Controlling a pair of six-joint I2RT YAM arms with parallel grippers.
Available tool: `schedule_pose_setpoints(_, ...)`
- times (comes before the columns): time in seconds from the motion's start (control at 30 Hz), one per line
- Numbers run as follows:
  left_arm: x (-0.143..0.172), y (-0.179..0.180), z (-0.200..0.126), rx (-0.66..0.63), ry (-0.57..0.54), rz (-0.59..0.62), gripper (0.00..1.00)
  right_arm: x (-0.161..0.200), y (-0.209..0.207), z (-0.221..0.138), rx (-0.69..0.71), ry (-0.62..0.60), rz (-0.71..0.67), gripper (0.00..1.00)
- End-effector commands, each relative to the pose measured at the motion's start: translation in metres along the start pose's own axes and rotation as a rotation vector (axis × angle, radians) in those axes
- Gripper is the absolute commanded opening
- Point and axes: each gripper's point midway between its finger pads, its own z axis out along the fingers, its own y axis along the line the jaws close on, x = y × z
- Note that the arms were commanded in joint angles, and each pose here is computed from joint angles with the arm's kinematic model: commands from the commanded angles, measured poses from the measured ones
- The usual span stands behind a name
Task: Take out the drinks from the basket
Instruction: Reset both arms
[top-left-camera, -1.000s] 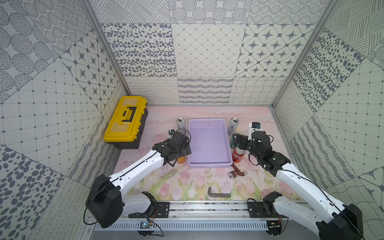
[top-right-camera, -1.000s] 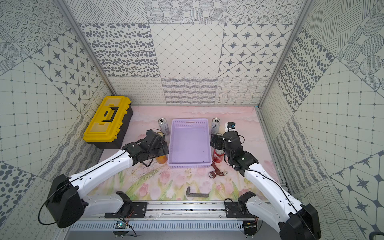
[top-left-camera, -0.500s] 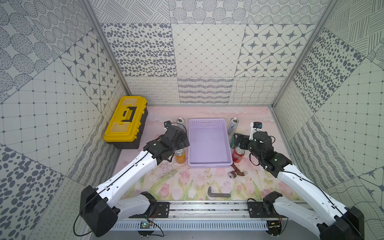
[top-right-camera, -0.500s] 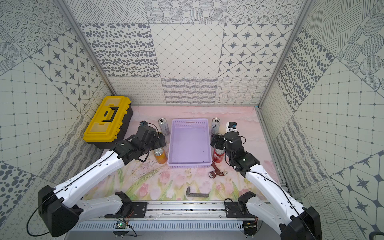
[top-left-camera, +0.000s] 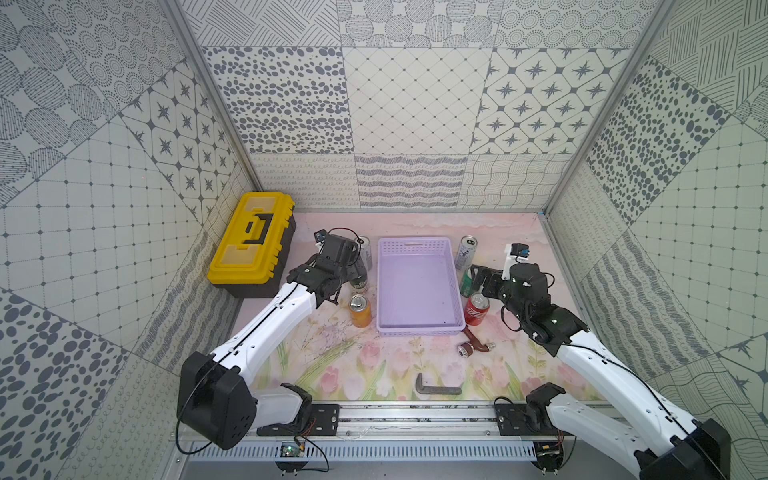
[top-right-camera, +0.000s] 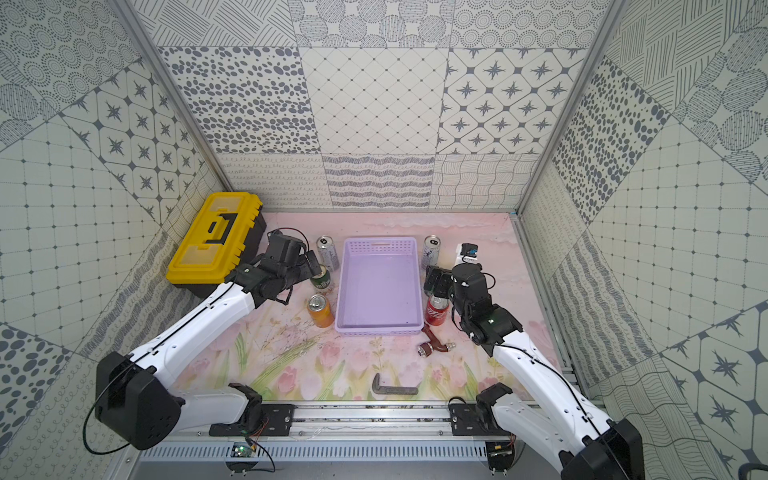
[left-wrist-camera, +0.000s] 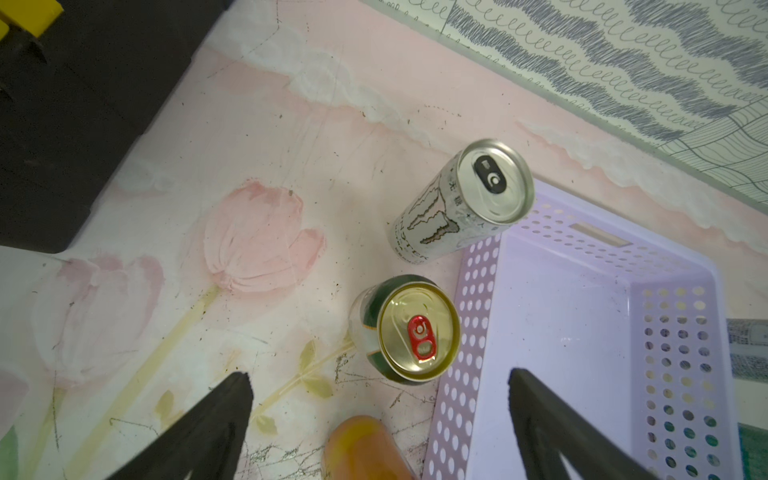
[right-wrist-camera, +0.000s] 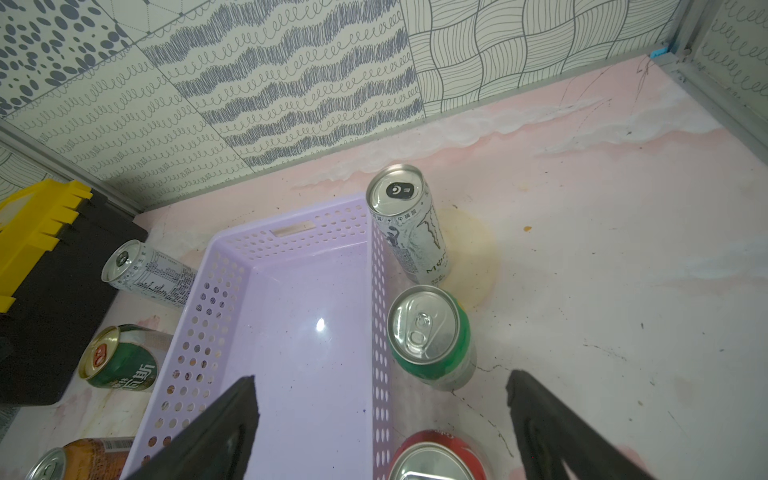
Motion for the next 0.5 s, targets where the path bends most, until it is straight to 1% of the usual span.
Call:
schedule_pose_setpoints(0.0,-0.032,-0.014,0.009,0.066,-0.148,0.042,1.00,-0.008,0.000,-0.003,-0.013,-0.046,0.025,0.97)
schedule_pose_setpoints(0.1,-0.044,-0.015,0.015,0.050,-0.238,0.078,1.00,-0.010,0.000,-0.003,-0.016,-0.049,0.032,0.97)
schedule_pose_setpoints(0.2,-0.057,-0.016,0.024,0.015,-0.322,0.162,1.00,-0.010,-0.001,-0.003,-0.018,-0.051,0.040,0.97)
schedule_pose_setpoints(0.37,-0.074,-0.003,0.050,-0.092,-0.361,0.268,1.00,-0.012,-0.003,-0.006,-0.020,-0.060,0.049,0.97)
schedule_pose_setpoints(0.47,-0.084,0.017,0.060,-0.157,-0.374,0.254,1.00,-0.012,-0.002,-0.007,-0.024,-0.062,0.052,0.97)
